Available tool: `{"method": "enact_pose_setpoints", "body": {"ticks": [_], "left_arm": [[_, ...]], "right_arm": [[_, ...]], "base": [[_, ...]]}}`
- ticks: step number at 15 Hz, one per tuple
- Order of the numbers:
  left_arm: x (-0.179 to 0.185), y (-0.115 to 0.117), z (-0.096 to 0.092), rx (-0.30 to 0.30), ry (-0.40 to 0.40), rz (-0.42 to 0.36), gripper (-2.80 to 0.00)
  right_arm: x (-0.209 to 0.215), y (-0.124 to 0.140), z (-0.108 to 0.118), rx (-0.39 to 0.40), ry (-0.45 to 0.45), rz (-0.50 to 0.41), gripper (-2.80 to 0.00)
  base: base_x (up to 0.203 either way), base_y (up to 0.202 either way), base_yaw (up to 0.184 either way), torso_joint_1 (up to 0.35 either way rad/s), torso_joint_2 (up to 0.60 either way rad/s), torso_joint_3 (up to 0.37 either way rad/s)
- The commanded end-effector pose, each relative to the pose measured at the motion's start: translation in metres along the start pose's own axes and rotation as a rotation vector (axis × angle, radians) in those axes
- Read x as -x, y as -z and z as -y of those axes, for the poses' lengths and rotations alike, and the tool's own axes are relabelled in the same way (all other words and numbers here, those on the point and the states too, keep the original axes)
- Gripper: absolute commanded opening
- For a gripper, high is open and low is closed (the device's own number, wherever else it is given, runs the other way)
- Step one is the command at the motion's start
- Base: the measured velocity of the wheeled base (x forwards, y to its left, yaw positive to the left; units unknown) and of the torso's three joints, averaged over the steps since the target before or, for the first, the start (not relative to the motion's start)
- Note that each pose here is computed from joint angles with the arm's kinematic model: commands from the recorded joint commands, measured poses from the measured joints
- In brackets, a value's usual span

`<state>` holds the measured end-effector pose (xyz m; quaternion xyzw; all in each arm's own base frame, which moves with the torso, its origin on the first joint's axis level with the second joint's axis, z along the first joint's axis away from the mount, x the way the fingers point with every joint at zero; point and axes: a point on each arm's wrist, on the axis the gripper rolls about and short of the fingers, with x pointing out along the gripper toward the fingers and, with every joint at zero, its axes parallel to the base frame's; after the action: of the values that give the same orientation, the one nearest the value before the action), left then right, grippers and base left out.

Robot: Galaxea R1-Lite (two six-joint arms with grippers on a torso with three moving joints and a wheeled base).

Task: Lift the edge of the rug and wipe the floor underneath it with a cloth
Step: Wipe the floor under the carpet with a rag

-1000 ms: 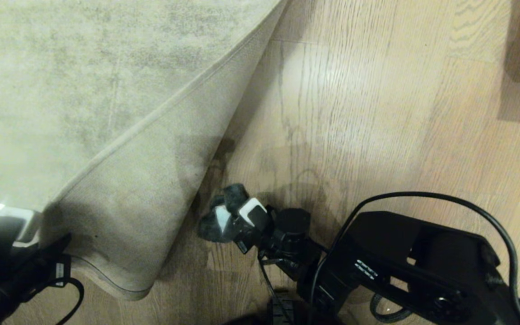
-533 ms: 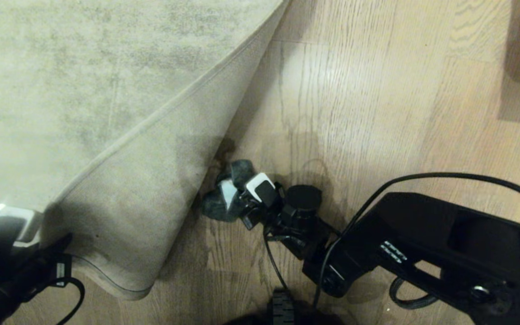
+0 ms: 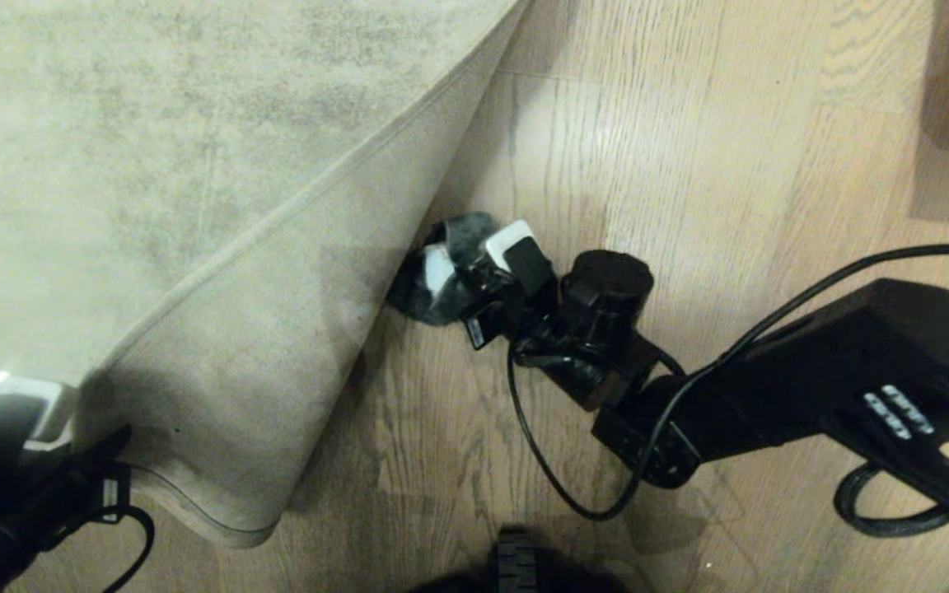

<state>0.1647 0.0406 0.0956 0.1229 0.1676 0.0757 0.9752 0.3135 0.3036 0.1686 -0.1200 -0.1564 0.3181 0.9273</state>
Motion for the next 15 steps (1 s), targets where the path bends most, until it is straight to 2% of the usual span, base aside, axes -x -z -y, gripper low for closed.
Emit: {"method": "enact_pose_setpoints", "body": {"ticks": [1,4,7,9,12,15], "left_arm": [[0.0,-0.001,0.0,-0.002,-0.003,0.01,-2.8],[0.0,-0.001,0.0,-0.003,0.001,0.011,-2.8],[0.0,-0.001,0.0,-0.003,0.0,0.01,-2.8],[0.001,-0.001,0.0,-0.003,-0.004,0.011,-2.8],[0.001,-0.001,0.0,-0.003,-0.004,0.011,-2.8],[0.0,-0.001,0.0,-0.003,-0.003,0.01,-2.8]], "right_arm": [[0.009,-0.033,0.029,0.006,0.059,0.06,-2.8],[0.018,-0.043,0.059,0.021,0.116,0.045,-2.8],[0.041,-0.035,0.084,0.037,0.164,-0.015,-2.8],[0.066,-0.036,0.107,0.047,0.211,-0.055,-2.8],[0.112,-0.033,0.147,0.058,0.329,-0.137,-2.8],[0.162,-0.03,0.157,0.005,0.398,-0.202,-2.8]], "base": [[0.0,0.0,0.0,0.0,0.0,0.0],[0.0,0.0,0.0,0.0,0.0,0.0],[0.0,0.0,0.0,0.0,0.0,0.0],[0.0,0.0,0.0,0.0,0.0,0.0],[0.0,0.0,0.0,0.0,0.0,0.0],[0.0,0.0,0.0,0.0,0.0,0.0]]}}
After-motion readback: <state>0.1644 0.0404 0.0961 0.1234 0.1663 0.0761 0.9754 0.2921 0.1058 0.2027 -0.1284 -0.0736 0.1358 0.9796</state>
